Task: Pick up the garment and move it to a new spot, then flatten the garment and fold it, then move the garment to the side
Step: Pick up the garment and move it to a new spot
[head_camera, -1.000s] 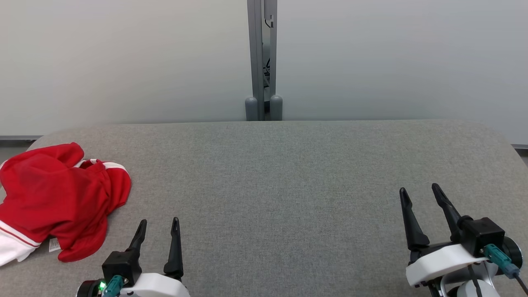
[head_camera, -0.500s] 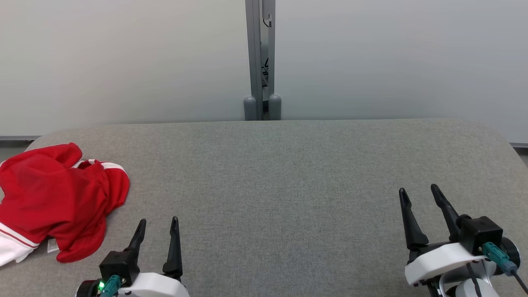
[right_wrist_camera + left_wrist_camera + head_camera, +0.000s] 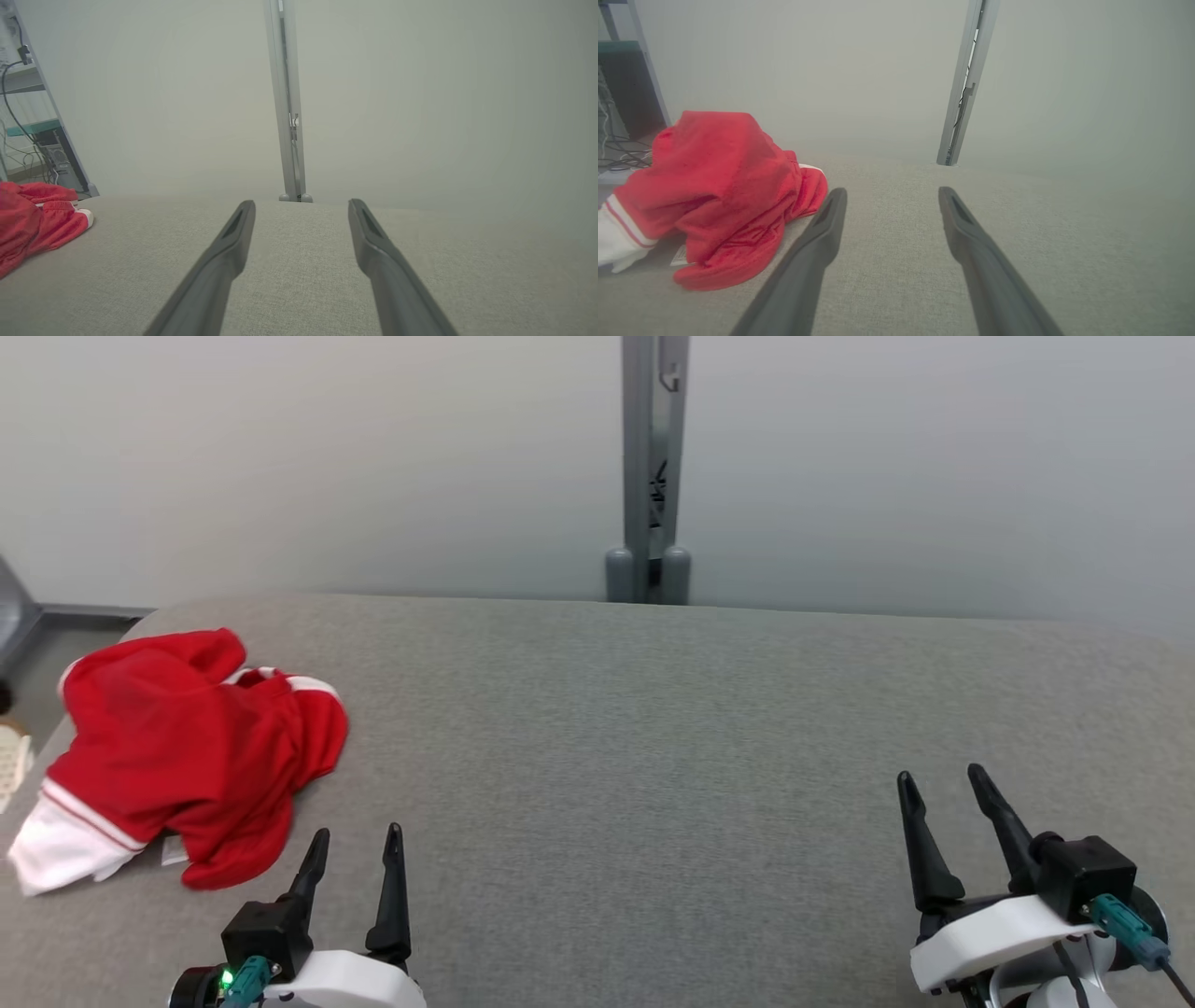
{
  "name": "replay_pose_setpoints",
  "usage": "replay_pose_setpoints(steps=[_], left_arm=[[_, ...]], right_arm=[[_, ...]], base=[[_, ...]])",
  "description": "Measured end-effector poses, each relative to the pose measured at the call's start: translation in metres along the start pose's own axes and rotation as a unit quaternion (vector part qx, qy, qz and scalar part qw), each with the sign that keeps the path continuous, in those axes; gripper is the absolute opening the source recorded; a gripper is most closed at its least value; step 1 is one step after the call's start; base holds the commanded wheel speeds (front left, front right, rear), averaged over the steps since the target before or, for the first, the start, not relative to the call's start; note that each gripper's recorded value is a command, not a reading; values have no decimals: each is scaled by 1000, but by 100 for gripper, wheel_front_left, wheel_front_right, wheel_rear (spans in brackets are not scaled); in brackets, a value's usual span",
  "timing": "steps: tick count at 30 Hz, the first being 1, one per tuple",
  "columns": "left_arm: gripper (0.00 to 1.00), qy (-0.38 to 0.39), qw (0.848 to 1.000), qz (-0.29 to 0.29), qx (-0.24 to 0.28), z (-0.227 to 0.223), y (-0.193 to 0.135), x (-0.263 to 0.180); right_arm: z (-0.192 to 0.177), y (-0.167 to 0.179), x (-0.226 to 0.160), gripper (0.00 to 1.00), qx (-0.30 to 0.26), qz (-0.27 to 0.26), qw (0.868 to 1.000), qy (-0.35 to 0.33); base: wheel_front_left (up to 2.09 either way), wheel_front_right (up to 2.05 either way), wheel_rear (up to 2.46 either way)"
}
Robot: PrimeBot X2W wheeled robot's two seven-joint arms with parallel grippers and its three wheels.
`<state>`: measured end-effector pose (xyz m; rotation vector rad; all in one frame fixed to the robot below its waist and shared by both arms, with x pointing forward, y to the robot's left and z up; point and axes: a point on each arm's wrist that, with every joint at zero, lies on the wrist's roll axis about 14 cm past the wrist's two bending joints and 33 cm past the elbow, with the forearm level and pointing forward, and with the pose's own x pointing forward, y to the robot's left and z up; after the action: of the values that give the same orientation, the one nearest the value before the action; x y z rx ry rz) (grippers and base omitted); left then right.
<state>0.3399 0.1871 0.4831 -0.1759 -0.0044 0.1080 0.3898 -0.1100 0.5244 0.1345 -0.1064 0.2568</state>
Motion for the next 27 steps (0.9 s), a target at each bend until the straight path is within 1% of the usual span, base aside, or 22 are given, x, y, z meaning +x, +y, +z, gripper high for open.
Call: replay_pose_setpoints(steps=[2,3,4,9,12,13,14,20,23,27], left_arm=[[100,-2,1000,18,1,1,12,-4],[100,-2,1000,18,1,1,12,-4],[100,-4,999,37,3,2,25,-9],[100,-13,996,91,1,7,62,-27],[100,-18,994,111,3,9,75,-35],[100,-23,991,133,2,12,88,-43],[100,-23,991,133,2,12,88,-43],[100,-38,981,189,0,19,123,-73],[100,-47,974,221,1,24,142,-88],[100,-54,968,246,3,29,155,-97]], right_arm=[[-1,10,6,100,2,16,1000,1],[-1,10,6,100,2,16,1000,1],[-1,21,11,100,6,32,999,0],[-9,52,23,100,16,76,997,10],[-12,67,26,100,18,98,995,14],[-14,81,30,100,20,119,993,16],[-14,81,30,100,20,119,993,16],[-17,123,38,100,29,176,984,21],[-18,149,38,100,31,212,977,23],[-17,169,44,100,34,241,970,21]], base=[[0,0,0],[0,0,0],[0,0,0],[0,0,0],[0,0,0],[0,0,0],[0,0,0],[0,0,0],[0,0,0],[0,0,0]])
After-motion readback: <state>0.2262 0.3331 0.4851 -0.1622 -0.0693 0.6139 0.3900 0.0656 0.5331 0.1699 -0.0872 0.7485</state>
